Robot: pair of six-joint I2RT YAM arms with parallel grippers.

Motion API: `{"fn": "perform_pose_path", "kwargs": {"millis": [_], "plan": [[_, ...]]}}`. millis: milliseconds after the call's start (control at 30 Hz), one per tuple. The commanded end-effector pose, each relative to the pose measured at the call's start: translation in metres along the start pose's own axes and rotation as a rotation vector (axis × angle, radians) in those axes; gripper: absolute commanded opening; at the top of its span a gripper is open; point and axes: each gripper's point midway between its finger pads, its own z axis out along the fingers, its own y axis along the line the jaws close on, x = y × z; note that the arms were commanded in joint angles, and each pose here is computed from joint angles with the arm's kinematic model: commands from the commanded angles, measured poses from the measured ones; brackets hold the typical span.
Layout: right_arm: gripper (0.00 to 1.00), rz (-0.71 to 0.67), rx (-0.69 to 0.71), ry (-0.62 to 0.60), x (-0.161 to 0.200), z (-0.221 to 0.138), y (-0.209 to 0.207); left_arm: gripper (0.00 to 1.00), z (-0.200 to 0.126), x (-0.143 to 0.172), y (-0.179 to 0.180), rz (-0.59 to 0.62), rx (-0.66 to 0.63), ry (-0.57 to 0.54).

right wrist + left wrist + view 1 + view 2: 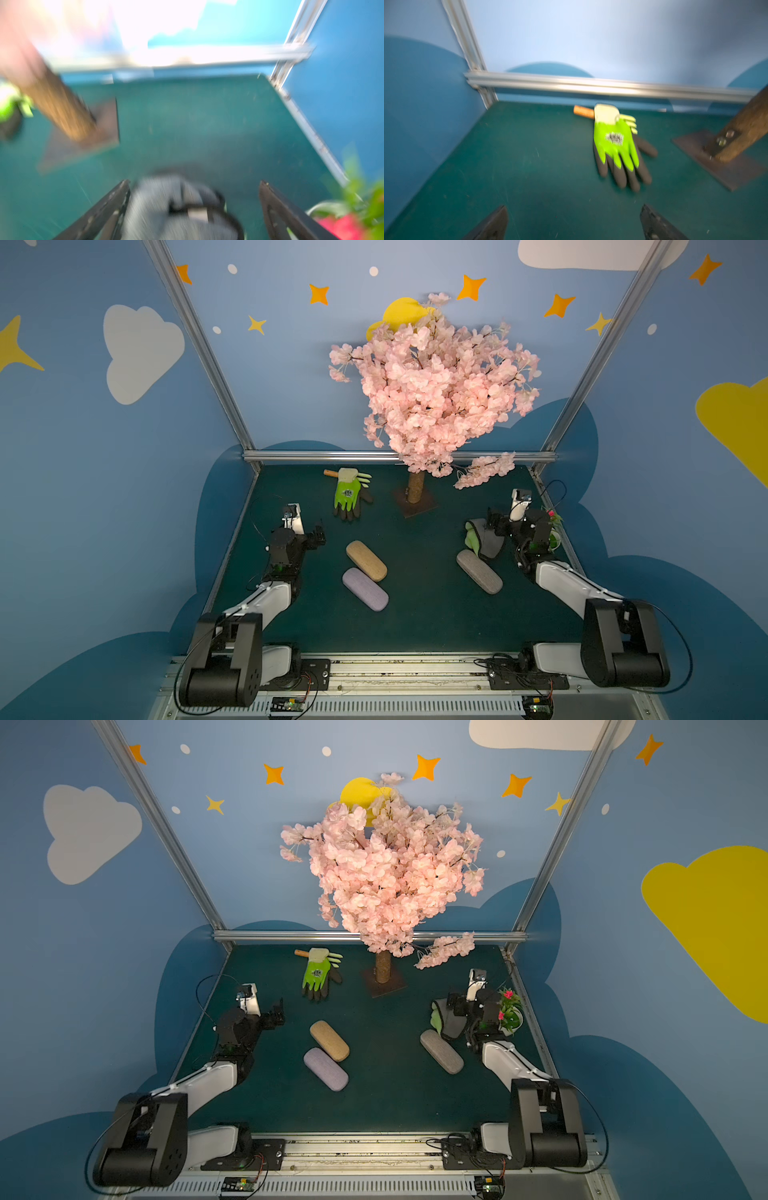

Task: Wipe the eyeglass case
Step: Pick up the eyeglass case from the center of the board.

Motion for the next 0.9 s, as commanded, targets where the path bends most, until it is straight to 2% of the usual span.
{"fn": "perform_pose_path", "kwargs": {"millis": [0,67,133,167,200,267,300,367,500,633,767,867], "plan": [[0.97,0.100,0.130,0.282,0.024,-0.021,-0.009,1.00,-0.013,-0.019,0.024,-0.101,-0.191,0.053],[0.97,0.122,0.090,0.381,0.021,-0.029,0.004,1.00,-0.019,-0.026,0.026,-0.157,-0.221,0.126],[0.97,0.304,0.110,0.432,0.021,-0.034,0.007,1.00,-0.025,-0.033,0.022,-0.227,-0.214,0.193],[0.97,0.412,0.039,0.484,0.024,-0.036,0.017,1.00,-0.029,-0.034,0.022,-0.298,-0.223,0.220],[0.97,0.469,-0.133,0.509,0.021,-0.038,0.040,1.00,-0.034,-0.032,0.024,-0.384,-0.237,0.244],[0.95,0.590,-0.348,0.510,0.013,-0.043,0.065,1.00,-0.043,-0.024,0.029,-0.550,-0.235,0.276],[0.89,0.600,-0.425,0.489,0.011,-0.045,0.075,1.00,-0.044,-0.027,0.029,-0.602,-0.184,0.268],[0.87,0.607,-0.411,0.520,0.022,-0.050,0.085,0.97,-0.047,-0.033,0.027,-0.629,-0.122,0.248],[0.86,0.437,-0.323,0.628,0.052,-0.071,0.111,0.92,-0.050,-0.038,0.013,-0.552,-0.073,0.327],[0.86,0.237,-0.310,0.718,0.079,-0.096,0.150,0.86,-0.052,-0.033,-0.003,-0.515,-0.036,0.419],[0.87,-0.028,-0.396,0.730,0.099,-0.114,0.203,0.79,-0.052,-0.027,-0.020,-0.505,-0.002,0.510],[0.90,-0.162,-0.472,0.802,0.117,-0.120,0.248,0.72,-0.051,-0.018,-0.029,-0.497,0.009,0.565]]}}
